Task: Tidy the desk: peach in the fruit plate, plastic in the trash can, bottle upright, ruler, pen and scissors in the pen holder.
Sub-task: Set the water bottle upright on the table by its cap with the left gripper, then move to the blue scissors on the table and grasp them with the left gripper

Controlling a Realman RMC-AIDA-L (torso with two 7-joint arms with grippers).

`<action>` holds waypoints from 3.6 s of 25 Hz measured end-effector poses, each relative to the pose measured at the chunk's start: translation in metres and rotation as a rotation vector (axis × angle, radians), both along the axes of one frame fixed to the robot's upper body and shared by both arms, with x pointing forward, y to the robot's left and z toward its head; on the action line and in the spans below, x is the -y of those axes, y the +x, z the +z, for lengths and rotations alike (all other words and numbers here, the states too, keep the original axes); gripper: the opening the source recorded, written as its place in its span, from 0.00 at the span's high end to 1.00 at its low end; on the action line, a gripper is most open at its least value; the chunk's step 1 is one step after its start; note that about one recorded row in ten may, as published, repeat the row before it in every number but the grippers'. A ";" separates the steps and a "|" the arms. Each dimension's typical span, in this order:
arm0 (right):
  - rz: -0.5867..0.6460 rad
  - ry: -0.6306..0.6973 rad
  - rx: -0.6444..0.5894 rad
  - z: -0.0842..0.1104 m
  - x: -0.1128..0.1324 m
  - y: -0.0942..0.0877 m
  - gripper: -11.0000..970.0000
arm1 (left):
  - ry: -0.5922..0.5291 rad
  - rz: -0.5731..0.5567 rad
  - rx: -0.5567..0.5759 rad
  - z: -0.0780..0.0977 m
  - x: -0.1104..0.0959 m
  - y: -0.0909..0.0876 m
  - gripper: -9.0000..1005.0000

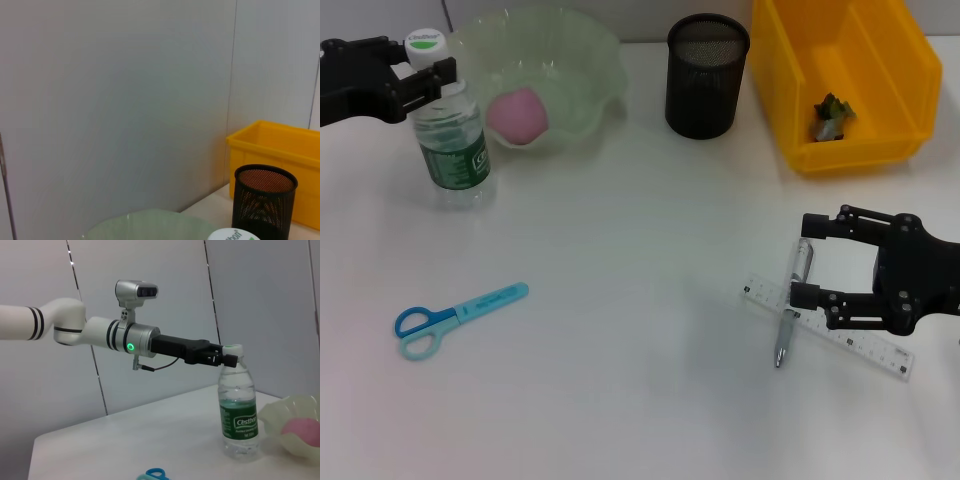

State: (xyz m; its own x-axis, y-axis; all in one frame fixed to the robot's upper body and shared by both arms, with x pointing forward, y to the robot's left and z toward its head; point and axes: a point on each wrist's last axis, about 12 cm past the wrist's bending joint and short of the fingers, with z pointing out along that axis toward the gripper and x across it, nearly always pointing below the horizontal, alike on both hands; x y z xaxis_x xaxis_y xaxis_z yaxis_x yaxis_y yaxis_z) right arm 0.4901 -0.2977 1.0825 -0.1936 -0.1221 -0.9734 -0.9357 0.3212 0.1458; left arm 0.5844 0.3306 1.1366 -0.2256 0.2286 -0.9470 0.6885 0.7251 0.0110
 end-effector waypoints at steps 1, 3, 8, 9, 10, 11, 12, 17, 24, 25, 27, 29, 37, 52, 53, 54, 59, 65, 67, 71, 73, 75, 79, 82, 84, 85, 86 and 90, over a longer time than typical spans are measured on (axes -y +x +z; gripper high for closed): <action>0.000 0.000 0.000 0.000 0.000 0.000 0.14 | 0.000 0.001 0.000 -0.001 0.000 0.000 0.46; 0.000 0.000 0.000 0.000 0.000 0.000 0.14 | 0.000 0.001 0.000 -0.002 0.001 0.000 0.46; 0.000 0.000 0.000 0.000 0.000 0.000 0.14 | 0.004 0.004 0.002 -0.003 0.000 -0.001 0.45; 0.000 0.000 -0.001 0.000 0.000 0.000 0.14 | 0.004 0.005 0.002 -0.003 0.000 -0.001 0.45; 0.000 0.000 -0.001 0.000 0.000 0.000 0.14 | 0.005 0.006 0.002 -0.003 0.000 -0.001 0.45; 0.000 0.001 -0.002 0.000 0.000 0.000 0.14 | 0.007 0.012 0.001 -0.004 -0.001 -0.001 0.45; 0.000 0.001 -0.002 0.000 0.000 0.000 0.14 | 0.007 0.012 0.001 -0.004 -0.001 -0.001 0.45; 0.000 0.001 -0.002 0.000 0.000 0.000 0.14 | 0.008 0.016 0.000 -0.005 -0.003 -0.002 0.44; 0.000 0.002 -0.003 0.000 0.000 0.000 0.14 | 0.001 0.018 -0.007 -0.008 -0.002 -0.004 0.43; 0.000 0.002 -0.003 0.000 0.000 0.000 0.14 | 0.000 0.018 -0.006 -0.009 -0.002 -0.004 0.43; 0.000 0.002 -0.004 0.000 0.000 0.000 0.14 | -0.002 0.019 -0.001 -0.008 -0.002 -0.004 0.43; -0.001 0.002 -0.005 0.000 0.000 0.000 0.14 | -0.003 0.019 -0.001 -0.008 -0.002 -0.004 0.43; 0.000 0.003 -0.006 0.000 -0.001 0.000 0.14 | -0.015 0.033 -0.004 -0.010 -0.003 -0.004 0.42; 0.004 0.011 -0.012 -0.001 0.000 -0.004 0.14 | -0.039 0.043 0.002 -0.011 -0.004 -0.005 0.28; 0.004 0.011 -0.013 -0.001 0.000 -0.004 0.14 | -0.039 0.043 0.002 -0.011 -0.004 -0.005 0.24; 0.004 0.011 -0.013 -0.001 0.000 -0.004 0.14 | -0.044 0.048 0.008 -0.009 -0.004 -0.005 0.20; 0.003 0.011 -0.015 -0.001 0.001 -0.004 0.14 | -0.144 0.050 0.077 0.006 -0.012 -0.010 0.20; -0.005 0.011 -0.012 -0.001 0.003 -0.004 0.14 | -0.375 -0.256 0.175 0.050 -0.020 -0.046 0.20; -0.004 0.012 -0.009 0.000 0.002 -0.002 0.14 | -0.382 -0.310 0.165 0.051 -0.018 -0.051 0.20; 0.000 0.009 -0.004 0.001 0.001 -0.001 0.14 | -0.251 -0.470 -0.016 0.040 -0.002 -0.065 0.21; 0.001 0.008 -0.003 0.001 0.001 0.000 0.14 | -0.205 -0.467 -0.064 0.040 0.001 -0.063 0.21; 0.000 0.006 -0.002 0.002 0.001 0.000 0.14 | -0.120 -0.453 -0.152 0.041 0.004 -0.059 0.21; -0.005 0.003 0.001 0.002 0.001 0.001 0.14 | 0.073 -0.405 -0.343 0.046 0.017 -0.039 0.21; -0.003 0.004 0.002 0.002 0.000 0.002 0.14 | 0.189 -0.374 -0.436 0.048 0.027 -0.027 0.21; -0.001 0.004 0.003 0.002 0.000 0.003 0.14 | 0.284 -0.359 -0.491 0.049 0.036 -0.021 0.21; -0.001 0.004 0.003 0.002 0.000 0.003 0.14 | 0.284 -0.359 -0.491 0.049 0.036 -0.021 0.21; -0.001 0.004 0.003 0.003 0.000 0.004 0.14 | 0.382 -0.343 -0.531 0.049 0.047 -0.015 0.21; -0.003 0.002 0.005 0.003 -0.001 0.005 0.14 | 0.503 -0.322 -0.571 0.047 0.063 -0.008 0.21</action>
State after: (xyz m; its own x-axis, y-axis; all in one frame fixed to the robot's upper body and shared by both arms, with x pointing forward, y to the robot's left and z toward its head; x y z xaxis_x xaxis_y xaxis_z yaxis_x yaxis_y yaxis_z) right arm 0.4947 -0.2970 1.0852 -0.1893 -0.1196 -0.9746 -0.9353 0.3241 0.1419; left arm 0.5761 0.2675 1.1833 -0.4919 0.7304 -0.4739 0.8599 0.4929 -0.1330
